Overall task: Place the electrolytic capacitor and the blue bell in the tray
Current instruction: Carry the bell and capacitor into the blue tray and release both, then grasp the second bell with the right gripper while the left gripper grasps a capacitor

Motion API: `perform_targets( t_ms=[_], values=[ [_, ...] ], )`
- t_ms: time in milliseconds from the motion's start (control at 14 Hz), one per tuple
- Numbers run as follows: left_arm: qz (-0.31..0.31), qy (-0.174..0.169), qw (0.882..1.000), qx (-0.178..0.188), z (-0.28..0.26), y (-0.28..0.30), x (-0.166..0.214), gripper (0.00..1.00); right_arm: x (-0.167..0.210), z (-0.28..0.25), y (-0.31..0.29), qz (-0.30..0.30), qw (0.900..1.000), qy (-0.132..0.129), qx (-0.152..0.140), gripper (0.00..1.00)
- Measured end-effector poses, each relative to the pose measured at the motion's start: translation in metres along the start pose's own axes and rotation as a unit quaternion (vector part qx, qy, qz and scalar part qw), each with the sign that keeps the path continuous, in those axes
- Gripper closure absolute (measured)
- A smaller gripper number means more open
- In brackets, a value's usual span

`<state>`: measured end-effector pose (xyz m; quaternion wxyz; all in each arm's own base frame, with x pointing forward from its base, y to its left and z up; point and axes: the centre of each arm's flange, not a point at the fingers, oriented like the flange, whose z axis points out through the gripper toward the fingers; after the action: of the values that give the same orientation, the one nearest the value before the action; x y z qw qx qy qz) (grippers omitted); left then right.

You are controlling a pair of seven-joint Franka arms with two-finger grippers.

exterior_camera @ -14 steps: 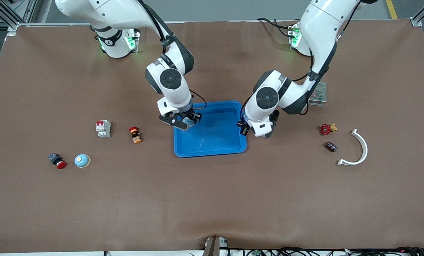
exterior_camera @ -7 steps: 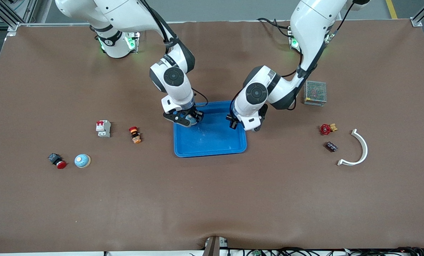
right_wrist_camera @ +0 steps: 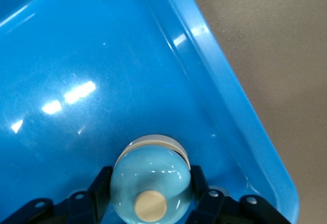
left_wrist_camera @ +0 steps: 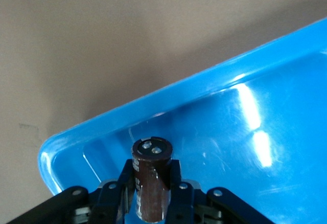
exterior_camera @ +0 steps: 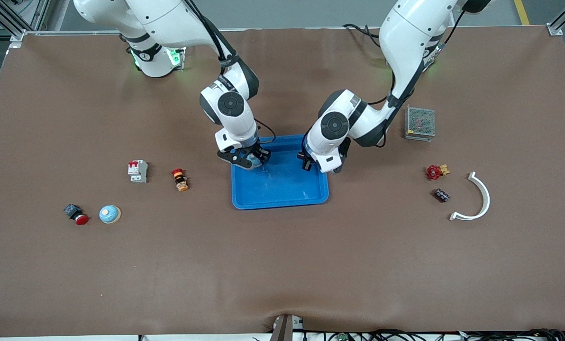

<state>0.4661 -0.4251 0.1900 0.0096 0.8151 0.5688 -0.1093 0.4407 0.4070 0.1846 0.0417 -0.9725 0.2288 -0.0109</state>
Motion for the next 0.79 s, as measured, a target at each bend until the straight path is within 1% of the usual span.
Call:
perform_targets(
  t_ms=[72, 143, 215, 358, 430, 502, 573, 645, 788],
  values=[
    [0.0, 0.0, 1.0, 0.001, 0.002, 0.0, 0.001, 0.67, 0.001, 0.0, 0.0, 0.008, 1.0, 0.001, 0.0, 0.19],
    [0.0, 0.0, 1.0, 0.001, 0.002, 0.0, 0.001, 0.67, 0.003, -0.001, -0.002, 0.012, 1.0, 0.001, 0.0, 0.1],
    [0.0, 0.0, 1.0, 0.0, 0.001, 0.001, 0.0, 0.6, 0.005, -0.004, -0.004, 0.013, 1.0, -0.001, -0.006, 0.02],
    [0.0, -0.002, 1.0, -0.005, -0.003, 0.004, -0.001, 0.41, 0.014, -0.023, -0.018, 0.015, 0.999, -0.014, -0.036, 0.0],
    [0.001, -0.002, 1.0, -0.011, -0.009, 0.007, -0.001, 0.3, 0.022, -0.042, -0.027, 0.015, 0.998, -0.022, -0.055, 0.0],
    [0.004, 0.001, 1.0, -0.019, -0.016, 0.011, 0.0, 0.21, 0.035, -0.065, -0.033, 0.011, 0.997, -0.028, -0.067, 0.0],
    [0.008, 0.008, 1.0, -0.028, -0.025, 0.015, 0.003, 0.1, 0.054, -0.087, -0.035, 0.004, 0.997, -0.03, -0.069, 0.0],
    [0.013, 0.019, 0.999, -0.034, -0.035, 0.019, 0.01, 0.01, 0.079, -0.105, -0.029, -0.007, 0.997, -0.03, -0.065, 0.0],
    [0.02, 0.053, 0.998, -0.027, -0.058, 0.025, 0.036, 0.0, 0.138, -0.124, 0.0, -0.027, 0.998, -0.027, -0.056, 0.0]
  ],
)
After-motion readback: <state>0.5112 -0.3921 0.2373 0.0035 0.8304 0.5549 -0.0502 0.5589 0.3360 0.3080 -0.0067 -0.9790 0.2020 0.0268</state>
